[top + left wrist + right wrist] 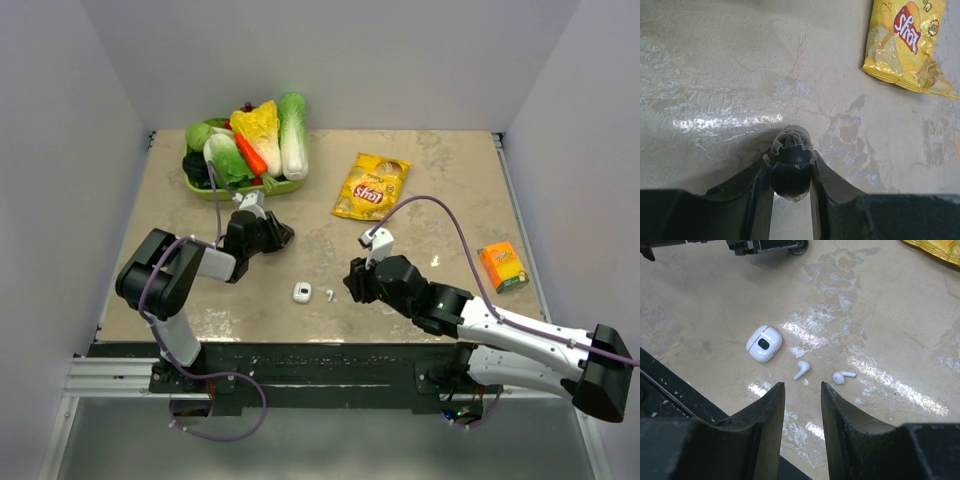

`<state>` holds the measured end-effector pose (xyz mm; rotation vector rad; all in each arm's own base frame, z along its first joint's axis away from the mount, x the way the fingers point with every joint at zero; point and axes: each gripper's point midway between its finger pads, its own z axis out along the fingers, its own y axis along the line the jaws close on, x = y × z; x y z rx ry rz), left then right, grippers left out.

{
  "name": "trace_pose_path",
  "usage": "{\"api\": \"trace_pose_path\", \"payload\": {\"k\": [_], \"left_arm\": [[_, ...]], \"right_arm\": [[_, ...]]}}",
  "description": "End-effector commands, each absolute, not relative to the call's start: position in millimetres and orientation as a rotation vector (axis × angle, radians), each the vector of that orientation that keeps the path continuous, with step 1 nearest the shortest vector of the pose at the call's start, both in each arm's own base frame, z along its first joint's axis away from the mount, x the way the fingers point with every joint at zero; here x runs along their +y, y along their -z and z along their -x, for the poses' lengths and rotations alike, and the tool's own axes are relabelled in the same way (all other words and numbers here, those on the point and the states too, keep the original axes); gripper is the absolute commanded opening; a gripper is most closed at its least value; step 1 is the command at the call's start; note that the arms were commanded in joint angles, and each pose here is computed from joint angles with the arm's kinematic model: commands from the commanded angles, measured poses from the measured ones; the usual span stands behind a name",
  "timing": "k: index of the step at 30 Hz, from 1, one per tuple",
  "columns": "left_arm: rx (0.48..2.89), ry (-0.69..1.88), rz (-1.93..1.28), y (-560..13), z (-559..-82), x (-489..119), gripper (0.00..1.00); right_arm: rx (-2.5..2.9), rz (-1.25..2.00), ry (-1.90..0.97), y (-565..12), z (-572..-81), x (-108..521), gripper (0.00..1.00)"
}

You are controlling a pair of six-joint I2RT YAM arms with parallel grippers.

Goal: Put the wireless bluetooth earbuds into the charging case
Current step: Place the charging case with the earbuds at the center of the board.

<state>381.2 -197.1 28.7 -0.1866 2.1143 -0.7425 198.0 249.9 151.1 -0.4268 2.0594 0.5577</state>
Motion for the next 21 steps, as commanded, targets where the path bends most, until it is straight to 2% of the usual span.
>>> {"api": "trace_pose_path", "payload": {"k": [1,3,4,6,7,8,9,10,12,16,18,19,20,21], "left_arm": [[2.171,0.65,0.242,-16,-382,-182,0.39],[2.203,0.614,0.27,-10,-377,-175,0.42],[2.2,0.596,0.278,-13,-376,-171,0.51],[2.212,0.56,0.296,-16,-370,-162,0.59],[2.211,0.541,0.3,-18,-369,-158,0.79],[2.212,0.537,0.3,-19,-367,-156,0.81],[2.211,0.532,0.308,-22,-364,-152,0.96],[2.202,0.502,0.331,-25,-365,-146,1.0],[2.198,0.495,0.347,-33,-361,-140,1.0],[2.18,0.438,0.366,-60,-353,-128,1.0],[2.161,0.366,0.433,-82,-347,-112,1.0],[2.149,0.295,0.465,-89,-347,-100,1.0],[2.2,0.231,0.475,-86,-336,-92,1.0],[2.153,0.221,0.487,-111,-343,-88,1.0]], "right_arm": [[2.023,0.411,-0.569,-163,-200,249,0.39],[2.027,0.408,-0.559,-162,-201,248,0.39],[2.029,0.41,-0.557,-162,-200,247,0.4],[2.029,0.403,-0.543,-162,-201,245,0.41],[2.026,0.398,-0.537,-162,-202,244,0.41],[2.024,0.393,-0.537,-163,-203,244,0.42],[2.022,0.394,-0.533,-163,-203,243,0.43],[2.023,0.393,-0.53,-163,-204,243,0.44],[2.025,0.388,-0.525,-164,-204,243,0.46],[2.012,0.355,-0.495,-168,-209,238,0.58],[1.991,0.285,-0.446,-169,-219,231,0.77],[1.992,0.25,-0.439,-169,-221,231,0.81],[2.012,0.227,-0.411,-162,-225,230,0.92],[1.995,0.184,-0.409,-167,-230,231,0.93]]}}
